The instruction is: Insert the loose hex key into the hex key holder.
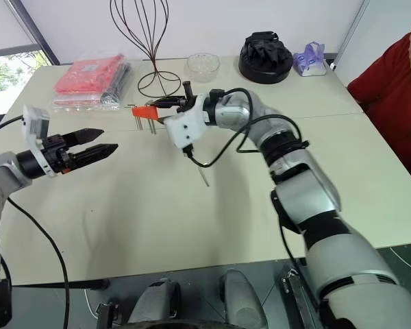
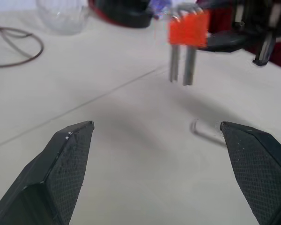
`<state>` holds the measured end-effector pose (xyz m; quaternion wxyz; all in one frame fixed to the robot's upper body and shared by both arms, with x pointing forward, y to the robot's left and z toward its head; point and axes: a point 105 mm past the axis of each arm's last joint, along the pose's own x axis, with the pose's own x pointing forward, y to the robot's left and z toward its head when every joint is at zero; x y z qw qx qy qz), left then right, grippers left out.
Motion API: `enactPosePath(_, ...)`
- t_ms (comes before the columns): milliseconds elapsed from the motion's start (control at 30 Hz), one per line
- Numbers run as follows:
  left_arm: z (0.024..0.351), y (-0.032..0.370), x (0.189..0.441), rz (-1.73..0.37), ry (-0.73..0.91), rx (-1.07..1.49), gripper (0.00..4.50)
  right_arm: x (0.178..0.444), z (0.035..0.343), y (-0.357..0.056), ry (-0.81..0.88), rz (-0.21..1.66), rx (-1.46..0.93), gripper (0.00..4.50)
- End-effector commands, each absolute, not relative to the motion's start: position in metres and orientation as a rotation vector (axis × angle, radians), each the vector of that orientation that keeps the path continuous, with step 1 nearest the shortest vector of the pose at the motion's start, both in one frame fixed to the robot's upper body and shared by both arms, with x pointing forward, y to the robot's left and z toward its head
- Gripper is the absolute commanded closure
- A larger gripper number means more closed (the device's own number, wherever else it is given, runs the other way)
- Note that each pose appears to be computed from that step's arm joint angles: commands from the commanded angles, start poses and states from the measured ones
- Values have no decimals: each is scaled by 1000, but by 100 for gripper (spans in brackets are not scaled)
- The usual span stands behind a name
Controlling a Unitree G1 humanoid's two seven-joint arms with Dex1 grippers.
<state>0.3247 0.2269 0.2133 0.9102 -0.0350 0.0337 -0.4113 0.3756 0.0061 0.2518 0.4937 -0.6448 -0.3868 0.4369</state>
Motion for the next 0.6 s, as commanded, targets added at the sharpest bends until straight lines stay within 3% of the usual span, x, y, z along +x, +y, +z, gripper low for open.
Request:
enactPosePath(33,234,203,327,-990,15,-121,0,360,277,7,-1162,974,-1655,347)
enactPosePath(300,245,161,348,-1179,-7,-100,0,359,291,1,-1219,901,-1618,347)
enactPosePath(600,257,139,370,-1241,-63,-72,0,359,289,1,-1208,891,-1607,347)
